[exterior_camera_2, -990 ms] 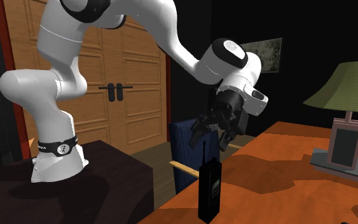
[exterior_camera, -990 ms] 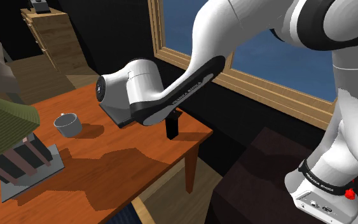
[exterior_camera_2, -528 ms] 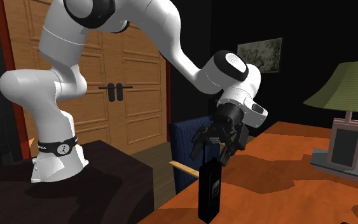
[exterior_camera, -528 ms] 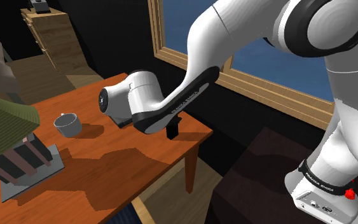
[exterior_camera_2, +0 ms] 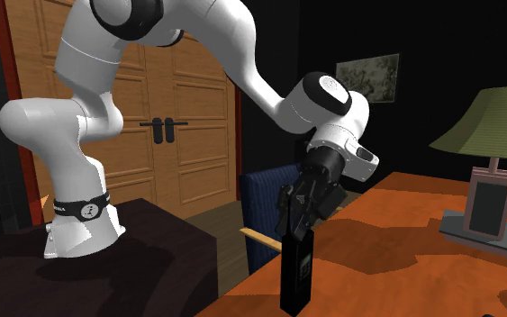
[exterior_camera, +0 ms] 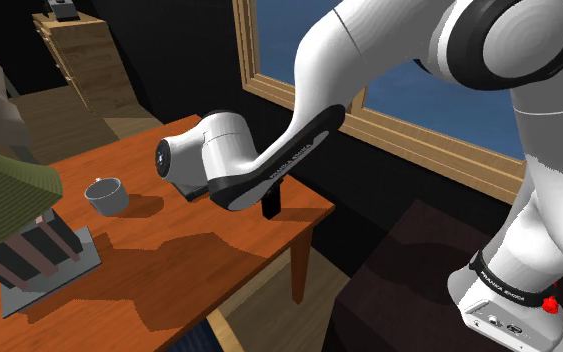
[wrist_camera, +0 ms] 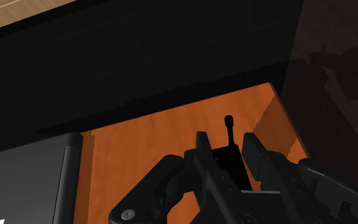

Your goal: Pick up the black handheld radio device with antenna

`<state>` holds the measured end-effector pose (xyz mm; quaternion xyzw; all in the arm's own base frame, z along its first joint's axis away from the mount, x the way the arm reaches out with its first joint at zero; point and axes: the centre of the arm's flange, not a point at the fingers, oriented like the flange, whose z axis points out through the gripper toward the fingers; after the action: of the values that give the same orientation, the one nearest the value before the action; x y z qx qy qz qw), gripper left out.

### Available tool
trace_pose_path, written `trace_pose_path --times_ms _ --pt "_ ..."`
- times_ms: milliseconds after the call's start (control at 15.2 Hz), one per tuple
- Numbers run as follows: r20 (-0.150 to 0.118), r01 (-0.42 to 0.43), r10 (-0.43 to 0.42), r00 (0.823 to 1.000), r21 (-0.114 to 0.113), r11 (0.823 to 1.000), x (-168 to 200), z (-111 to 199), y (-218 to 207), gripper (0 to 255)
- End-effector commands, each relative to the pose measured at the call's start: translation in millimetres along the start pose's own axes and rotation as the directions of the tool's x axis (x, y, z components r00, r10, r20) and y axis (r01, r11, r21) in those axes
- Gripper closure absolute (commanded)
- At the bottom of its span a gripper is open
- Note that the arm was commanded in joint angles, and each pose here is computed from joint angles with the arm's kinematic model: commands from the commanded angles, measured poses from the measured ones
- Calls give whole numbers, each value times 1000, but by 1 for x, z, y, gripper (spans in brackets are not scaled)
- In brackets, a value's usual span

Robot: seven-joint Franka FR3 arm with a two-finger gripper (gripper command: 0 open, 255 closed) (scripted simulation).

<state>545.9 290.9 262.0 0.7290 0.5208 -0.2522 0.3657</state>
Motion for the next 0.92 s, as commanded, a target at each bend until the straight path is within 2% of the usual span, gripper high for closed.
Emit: trace_pose_path --times_ms 0,858 --pt "-1 1 -1 1000 0 1000 0 0 -1 255" --pt "-1 1 -1 1000 0 1000 -46 -37 17 255"
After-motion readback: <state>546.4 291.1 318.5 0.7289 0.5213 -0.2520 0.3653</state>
